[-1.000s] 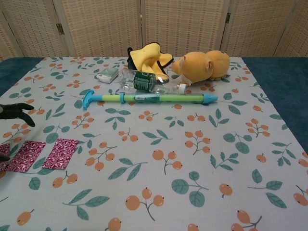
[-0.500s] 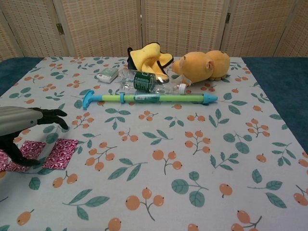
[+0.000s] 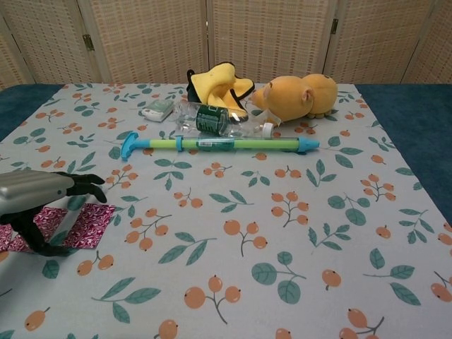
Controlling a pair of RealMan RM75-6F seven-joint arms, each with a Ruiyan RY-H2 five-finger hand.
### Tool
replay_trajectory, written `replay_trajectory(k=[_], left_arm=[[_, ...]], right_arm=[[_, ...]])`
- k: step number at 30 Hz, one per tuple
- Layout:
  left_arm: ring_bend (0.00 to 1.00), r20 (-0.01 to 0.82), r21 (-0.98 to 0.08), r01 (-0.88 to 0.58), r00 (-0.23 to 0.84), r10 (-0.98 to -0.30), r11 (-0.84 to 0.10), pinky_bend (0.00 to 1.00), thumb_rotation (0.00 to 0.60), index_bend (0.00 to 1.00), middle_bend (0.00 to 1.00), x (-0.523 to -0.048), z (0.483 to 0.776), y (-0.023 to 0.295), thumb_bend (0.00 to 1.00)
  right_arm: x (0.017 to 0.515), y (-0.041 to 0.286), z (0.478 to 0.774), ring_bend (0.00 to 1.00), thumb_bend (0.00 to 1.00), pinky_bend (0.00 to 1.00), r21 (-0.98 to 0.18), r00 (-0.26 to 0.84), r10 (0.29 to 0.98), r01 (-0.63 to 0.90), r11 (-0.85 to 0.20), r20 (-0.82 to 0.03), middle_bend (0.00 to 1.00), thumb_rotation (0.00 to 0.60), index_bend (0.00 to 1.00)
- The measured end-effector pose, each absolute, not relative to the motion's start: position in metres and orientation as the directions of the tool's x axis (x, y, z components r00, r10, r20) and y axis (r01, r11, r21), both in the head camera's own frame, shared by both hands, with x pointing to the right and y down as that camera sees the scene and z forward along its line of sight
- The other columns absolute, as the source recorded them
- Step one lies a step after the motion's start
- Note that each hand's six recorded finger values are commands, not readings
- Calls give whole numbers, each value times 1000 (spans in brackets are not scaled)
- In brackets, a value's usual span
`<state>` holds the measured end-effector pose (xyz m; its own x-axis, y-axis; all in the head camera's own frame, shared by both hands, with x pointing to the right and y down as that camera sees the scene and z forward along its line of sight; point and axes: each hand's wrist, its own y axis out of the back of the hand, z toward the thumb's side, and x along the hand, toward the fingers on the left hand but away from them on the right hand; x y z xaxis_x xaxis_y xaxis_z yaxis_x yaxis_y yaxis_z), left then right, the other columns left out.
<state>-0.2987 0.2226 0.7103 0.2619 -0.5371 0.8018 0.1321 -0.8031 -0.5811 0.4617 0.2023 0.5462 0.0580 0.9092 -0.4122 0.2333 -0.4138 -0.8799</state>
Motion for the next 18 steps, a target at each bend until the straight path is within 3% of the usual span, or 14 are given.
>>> replay_trajectory(k=[11, 18], left_arm=[[0, 818, -561, 123, 234, -526, -819, 0, 596, 151, 0, -304, 715, 222, 273], [0, 822, -555, 121, 233, -520, -823, 0, 596, 189, 0, -302, 718, 222, 276]], right_arm=[[463, 202, 547, 0, 520, 0, -879, 55, 909, 235, -414, -413, 0, 399, 0], [464, 203, 547, 0, 520, 0, -879, 50, 908, 235, -415, -415, 0, 399, 0]])
